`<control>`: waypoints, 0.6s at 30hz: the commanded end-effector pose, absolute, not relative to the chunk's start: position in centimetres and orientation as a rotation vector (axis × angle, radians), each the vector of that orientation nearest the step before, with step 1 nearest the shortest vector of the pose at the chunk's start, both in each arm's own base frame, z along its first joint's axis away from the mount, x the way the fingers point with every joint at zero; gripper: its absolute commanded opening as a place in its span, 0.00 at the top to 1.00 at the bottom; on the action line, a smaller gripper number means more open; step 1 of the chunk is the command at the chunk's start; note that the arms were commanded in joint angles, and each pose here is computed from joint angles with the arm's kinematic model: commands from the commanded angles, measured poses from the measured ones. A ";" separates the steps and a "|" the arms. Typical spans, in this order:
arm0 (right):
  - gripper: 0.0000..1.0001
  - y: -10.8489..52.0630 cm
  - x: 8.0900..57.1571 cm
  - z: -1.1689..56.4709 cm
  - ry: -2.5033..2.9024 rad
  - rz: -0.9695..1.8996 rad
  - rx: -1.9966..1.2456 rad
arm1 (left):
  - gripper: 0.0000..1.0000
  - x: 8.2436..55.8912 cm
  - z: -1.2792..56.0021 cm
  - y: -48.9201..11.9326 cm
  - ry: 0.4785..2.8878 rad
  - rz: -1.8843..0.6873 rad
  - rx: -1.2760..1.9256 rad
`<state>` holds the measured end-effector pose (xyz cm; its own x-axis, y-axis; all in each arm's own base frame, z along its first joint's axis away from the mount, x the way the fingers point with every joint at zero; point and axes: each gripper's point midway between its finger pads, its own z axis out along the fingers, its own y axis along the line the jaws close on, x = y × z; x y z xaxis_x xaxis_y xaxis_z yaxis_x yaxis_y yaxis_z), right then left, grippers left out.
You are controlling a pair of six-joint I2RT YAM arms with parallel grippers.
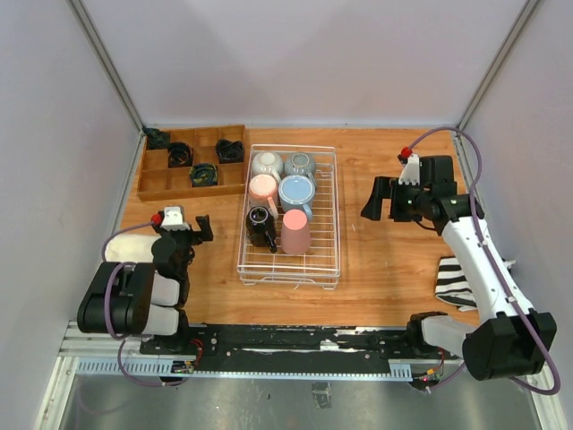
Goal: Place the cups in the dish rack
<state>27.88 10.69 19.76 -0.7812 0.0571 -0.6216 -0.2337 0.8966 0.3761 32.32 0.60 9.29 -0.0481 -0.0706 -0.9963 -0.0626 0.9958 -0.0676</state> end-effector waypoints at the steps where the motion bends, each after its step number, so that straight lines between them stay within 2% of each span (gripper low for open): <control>1: 0.02 10.5 29.7 18.5 2.346 0.528 -0.161 | 0.00 33.4 13.3 0.4 1.437 -0.014 -0.069; 3: 0.02 10.6 30.5 18.1 2.316 0.515 -0.199 | 0.00 34.1 11.4 2.4 1.543 0.047 -0.203; 10: 0.02 7.1 33.2 15.4 2.212 0.261 -0.220 | 0.00 34.2 11.8 2.5 1.517 0.052 -0.208; 15: 0.02 3.0 34.4 13.8 2.134 -0.027 -0.203 | 0.00 34.2 11.7 2.5 1.519 0.051 -0.207; 18: 0.02 2.6 34.5 12.2 2.073 -0.061 -0.303 | 0.00 34.3 11.8 2.5 1.517 0.049 -0.207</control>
<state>32.26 5.12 11.08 -0.6304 -0.1135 -0.7679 -0.1970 0.9803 0.0169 33.86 1.90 10.54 0.0077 -0.0987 -0.9951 -0.1395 0.9853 -0.0988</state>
